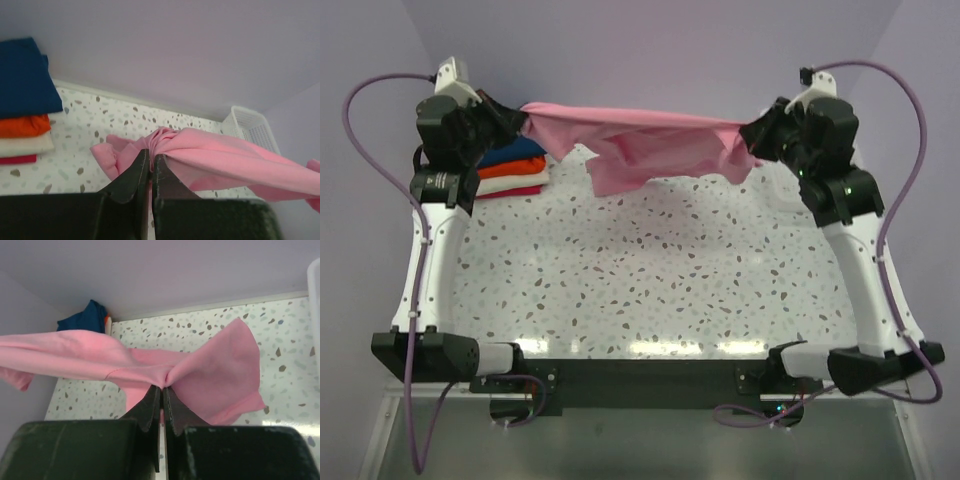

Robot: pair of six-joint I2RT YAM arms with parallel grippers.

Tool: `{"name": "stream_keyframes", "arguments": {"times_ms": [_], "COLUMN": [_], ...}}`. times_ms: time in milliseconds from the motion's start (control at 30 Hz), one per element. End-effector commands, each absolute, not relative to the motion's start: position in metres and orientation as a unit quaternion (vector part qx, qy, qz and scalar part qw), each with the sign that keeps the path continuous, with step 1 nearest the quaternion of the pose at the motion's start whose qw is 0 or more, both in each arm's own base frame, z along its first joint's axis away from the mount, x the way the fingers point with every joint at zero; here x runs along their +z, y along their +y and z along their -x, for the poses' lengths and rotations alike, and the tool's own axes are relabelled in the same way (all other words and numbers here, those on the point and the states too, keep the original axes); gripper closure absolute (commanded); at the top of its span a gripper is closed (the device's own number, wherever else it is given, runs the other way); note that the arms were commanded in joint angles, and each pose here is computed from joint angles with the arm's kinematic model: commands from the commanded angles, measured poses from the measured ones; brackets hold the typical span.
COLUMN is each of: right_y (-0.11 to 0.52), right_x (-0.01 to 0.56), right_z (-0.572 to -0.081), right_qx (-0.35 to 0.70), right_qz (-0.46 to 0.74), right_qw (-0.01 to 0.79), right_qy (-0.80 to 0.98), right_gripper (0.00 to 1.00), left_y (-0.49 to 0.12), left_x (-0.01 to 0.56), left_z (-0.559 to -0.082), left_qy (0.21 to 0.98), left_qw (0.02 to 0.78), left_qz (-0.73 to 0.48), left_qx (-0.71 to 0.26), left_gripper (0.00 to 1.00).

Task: Fold and stack the t-shirts
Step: Flatten the tshirt out

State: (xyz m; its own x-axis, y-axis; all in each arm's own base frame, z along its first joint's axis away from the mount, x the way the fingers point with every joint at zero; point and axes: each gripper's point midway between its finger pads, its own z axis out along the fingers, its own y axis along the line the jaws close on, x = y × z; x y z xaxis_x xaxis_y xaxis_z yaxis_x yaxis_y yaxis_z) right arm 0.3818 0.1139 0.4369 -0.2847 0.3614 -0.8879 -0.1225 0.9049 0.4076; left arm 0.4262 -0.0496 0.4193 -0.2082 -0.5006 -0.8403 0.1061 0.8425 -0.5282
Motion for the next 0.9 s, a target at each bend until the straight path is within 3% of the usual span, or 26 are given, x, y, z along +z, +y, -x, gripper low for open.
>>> {"name": "stream_keyframes", "arguments": {"times_ms": [0, 33, 67, 133, 167, 200, 233, 333, 400, 667, 867], "right_y": [0.108, 0.113, 0.114, 0.122, 0.127, 0.127, 0.126, 0.115, 0.106, 0.096, 0.099], "right_x": [0.39, 0.33, 0.32, 0.239, 0.219, 0.198, 0.165, 0.138, 0.135, 0.117, 0.111], "right_z": [-0.35, -0.343, -0.323, -0.298, -0.287, -0.279, -0.267, -0.251, -0.244, -0.249, -0.256], "right_qx": [0.226, 0.229, 0.243, 0.25, 0.255, 0.25, 0.241, 0.214, 0.192, 0.156, 0.156], "right_qz": [-0.097, -0.11, -0.109, -0.116, -0.11, -0.112, -0.117, -0.12, -0.124, -0.137, -0.135], "right_qw": [0.563, 0.514, 0.51, 0.436, 0.419, 0.4, 0.368, 0.347, 0.35, 0.336, 0.337], "right_qy": [0.789, 0.819, 0.818, 0.857, 0.865, 0.874, 0.89, 0.905, 0.909, 0.919, 0.919], "right_gripper": [1.0, 1.0, 1.0, 0.95, 0.77, 0.64, 0.54, 0.3, 0.23, 0.24, 0.27], "left_y": [-0.03, -0.031, -0.03, -0.028, -0.03, -0.032, -0.035, -0.042, -0.041, -0.009, 0.002], "left_x": [0.365, 0.354, 0.309, 0.274, 0.236, 0.222, 0.21, 0.176, 0.155, 0.082, 0.078], "left_z": [-0.413, -0.404, -0.397, -0.382, -0.373, -0.368, -0.361, -0.342, -0.325, -0.26, -0.256], "left_qy": [0.757, 0.762, 0.789, 0.807, 0.826, 0.833, 0.839, 0.854, 0.861, 0.869, 0.856], "left_qw": [0.583, 0.576, 0.537, 0.507, 0.476, 0.463, 0.449, 0.415, 0.394, 0.316, 0.338], "left_qz": [0.188, 0.189, 0.201, 0.213, 0.216, 0.216, 0.216, 0.218, 0.237, 0.365, 0.382], "left_qx": [-0.227, -0.229, -0.219, -0.213, -0.211, -0.212, -0.217, -0.226, -0.216, -0.107, -0.087], "left_gripper": [1.0, 1.0, 1.0, 0.78, 0.63, 0.41, 0.35, 0.32, 0.32, 0.33, 0.34]}}
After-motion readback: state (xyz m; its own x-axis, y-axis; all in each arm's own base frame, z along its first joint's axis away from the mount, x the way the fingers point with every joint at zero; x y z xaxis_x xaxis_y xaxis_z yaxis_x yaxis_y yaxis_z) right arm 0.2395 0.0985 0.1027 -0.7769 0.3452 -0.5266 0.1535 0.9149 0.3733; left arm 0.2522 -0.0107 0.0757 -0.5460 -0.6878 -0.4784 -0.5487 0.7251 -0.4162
